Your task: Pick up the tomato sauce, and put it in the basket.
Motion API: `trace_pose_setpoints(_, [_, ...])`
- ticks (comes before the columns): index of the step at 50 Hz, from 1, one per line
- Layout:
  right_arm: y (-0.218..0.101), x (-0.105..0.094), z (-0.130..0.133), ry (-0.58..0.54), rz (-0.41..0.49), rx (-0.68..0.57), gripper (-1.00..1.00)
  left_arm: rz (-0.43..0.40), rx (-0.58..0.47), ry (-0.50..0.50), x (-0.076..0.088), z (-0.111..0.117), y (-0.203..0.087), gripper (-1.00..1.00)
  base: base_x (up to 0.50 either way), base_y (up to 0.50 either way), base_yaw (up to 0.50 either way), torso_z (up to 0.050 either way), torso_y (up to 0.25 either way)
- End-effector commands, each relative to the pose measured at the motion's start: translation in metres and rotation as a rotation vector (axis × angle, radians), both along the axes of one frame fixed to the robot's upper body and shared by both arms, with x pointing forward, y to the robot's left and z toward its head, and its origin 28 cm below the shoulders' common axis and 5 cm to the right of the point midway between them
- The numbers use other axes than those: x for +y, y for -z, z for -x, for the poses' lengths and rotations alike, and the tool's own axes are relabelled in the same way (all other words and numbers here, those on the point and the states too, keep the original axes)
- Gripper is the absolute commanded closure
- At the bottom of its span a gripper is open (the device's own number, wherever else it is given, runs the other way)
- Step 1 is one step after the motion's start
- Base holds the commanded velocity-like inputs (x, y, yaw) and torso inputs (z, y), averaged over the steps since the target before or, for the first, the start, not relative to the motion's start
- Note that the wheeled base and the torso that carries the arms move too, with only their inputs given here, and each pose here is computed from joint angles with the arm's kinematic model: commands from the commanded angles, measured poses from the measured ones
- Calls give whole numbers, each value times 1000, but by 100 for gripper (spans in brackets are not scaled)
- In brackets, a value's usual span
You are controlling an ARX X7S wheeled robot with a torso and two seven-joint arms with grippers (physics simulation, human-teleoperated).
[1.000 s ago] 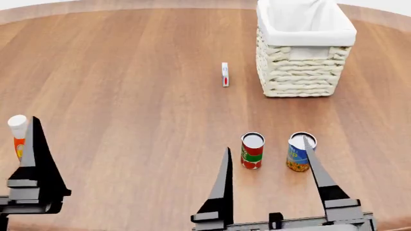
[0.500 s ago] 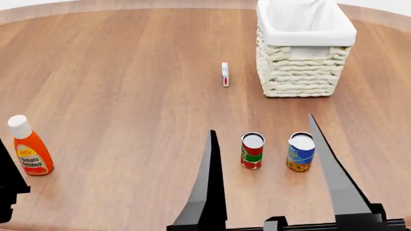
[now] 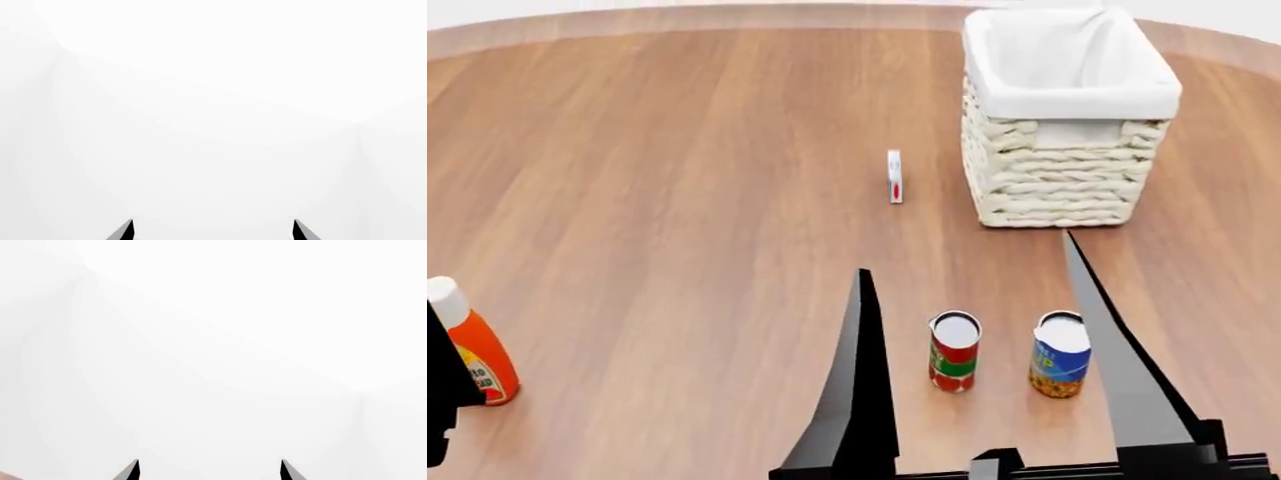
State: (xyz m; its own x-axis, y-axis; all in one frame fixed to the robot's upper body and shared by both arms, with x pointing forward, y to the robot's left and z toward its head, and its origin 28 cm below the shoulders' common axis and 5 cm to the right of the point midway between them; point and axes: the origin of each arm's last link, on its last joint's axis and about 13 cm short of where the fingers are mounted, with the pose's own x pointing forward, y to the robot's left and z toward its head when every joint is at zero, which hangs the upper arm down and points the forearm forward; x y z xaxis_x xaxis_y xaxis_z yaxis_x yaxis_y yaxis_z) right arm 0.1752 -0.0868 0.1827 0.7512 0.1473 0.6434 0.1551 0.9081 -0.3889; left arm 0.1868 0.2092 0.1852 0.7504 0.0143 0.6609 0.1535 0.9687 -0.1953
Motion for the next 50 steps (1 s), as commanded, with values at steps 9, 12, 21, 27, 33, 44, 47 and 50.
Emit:
trace_pose_setpoints(9, [-1,-1,1,13,3,-6,-100,4,0,4,-1,1,-1,-100,217,0,0,0,0])
trace_pose_setpoints(12, [0,-1,1,16,2,-6,-100,2,1,5,-1,2,0,-100,216,0,0,0,0])
trace_pose_setpoints(21, [-1,-2,3,21,5,-8,-100,6,-2,6,-1,2,-2,-100,217,0,0,0,0])
trace_pose_setpoints(27, [0,-3,3,25,2,-3,-100,10,-4,5,0,2,-4,-100,217,0,0,0,0])
trace_pose_setpoints(33, [-1,-3,3,26,2,-7,-100,14,-2,8,-1,1,-3,-100,218,0,0,0,0])
trace_pose_setpoints(44, [-2,-2,3,28,1,-9,-100,12,-4,5,0,2,-4,-100,218,0,0,0,0])
trace_pose_setpoints(47, [-2,-2,4,28,2,-12,-100,15,-5,0,1,2,-4,-100,216,0,0,0,0])
trace_pose_setpoints(50, [-2,-2,4,28,3,-12,-100,14,-3,2,0,3,-3,-100,217,0,0,0,0])
